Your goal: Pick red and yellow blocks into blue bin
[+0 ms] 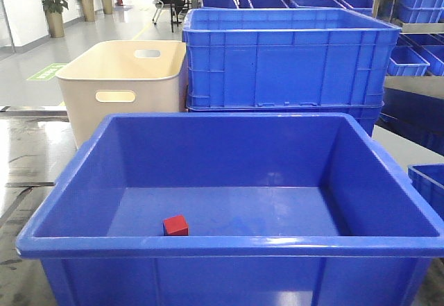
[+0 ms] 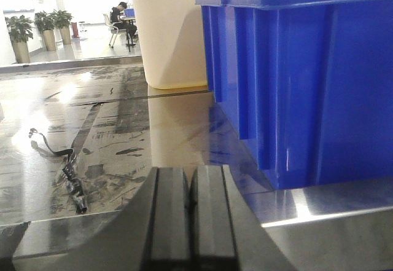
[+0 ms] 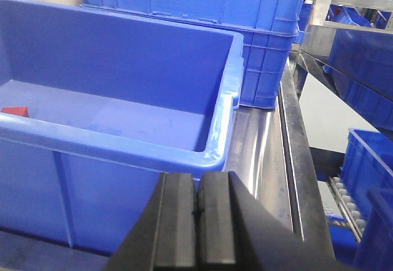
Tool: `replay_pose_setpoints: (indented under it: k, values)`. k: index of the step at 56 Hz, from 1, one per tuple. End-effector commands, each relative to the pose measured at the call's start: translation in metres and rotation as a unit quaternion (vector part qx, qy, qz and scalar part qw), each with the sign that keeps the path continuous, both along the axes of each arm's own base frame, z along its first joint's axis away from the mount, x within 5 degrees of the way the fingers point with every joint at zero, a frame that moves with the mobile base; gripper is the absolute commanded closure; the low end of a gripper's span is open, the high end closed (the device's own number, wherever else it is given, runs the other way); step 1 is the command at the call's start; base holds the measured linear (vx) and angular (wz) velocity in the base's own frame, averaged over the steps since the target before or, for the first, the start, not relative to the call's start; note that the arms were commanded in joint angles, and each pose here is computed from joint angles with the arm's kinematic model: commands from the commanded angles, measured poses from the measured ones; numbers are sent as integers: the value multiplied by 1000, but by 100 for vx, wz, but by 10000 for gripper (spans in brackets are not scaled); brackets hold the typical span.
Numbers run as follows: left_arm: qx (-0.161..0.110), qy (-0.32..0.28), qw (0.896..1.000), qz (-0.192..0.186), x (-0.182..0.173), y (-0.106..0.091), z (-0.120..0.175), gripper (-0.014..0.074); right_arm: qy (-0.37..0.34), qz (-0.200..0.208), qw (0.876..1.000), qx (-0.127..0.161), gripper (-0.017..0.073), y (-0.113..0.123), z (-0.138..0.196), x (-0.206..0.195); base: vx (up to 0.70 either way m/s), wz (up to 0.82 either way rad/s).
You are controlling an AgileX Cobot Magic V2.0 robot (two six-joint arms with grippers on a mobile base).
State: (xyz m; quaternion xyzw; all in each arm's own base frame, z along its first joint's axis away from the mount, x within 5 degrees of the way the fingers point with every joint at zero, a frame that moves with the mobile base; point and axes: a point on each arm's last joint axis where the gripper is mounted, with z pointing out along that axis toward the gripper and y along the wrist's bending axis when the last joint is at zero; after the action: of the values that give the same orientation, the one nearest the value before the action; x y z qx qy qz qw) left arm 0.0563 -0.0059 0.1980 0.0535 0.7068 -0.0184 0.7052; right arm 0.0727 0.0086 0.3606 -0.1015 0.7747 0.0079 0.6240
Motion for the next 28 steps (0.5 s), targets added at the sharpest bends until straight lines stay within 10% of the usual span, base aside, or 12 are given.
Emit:
replay_pose_setpoints:
  k: [1,28]
  values:
    - [-11,-54,999,2,-2,1,13,600,-50,4,999,0,570,1,15,1,0,0]
    - [-11,-54,999,2,-2,1,13,600,-50,4,999,0,570,1,15,1,0,0]
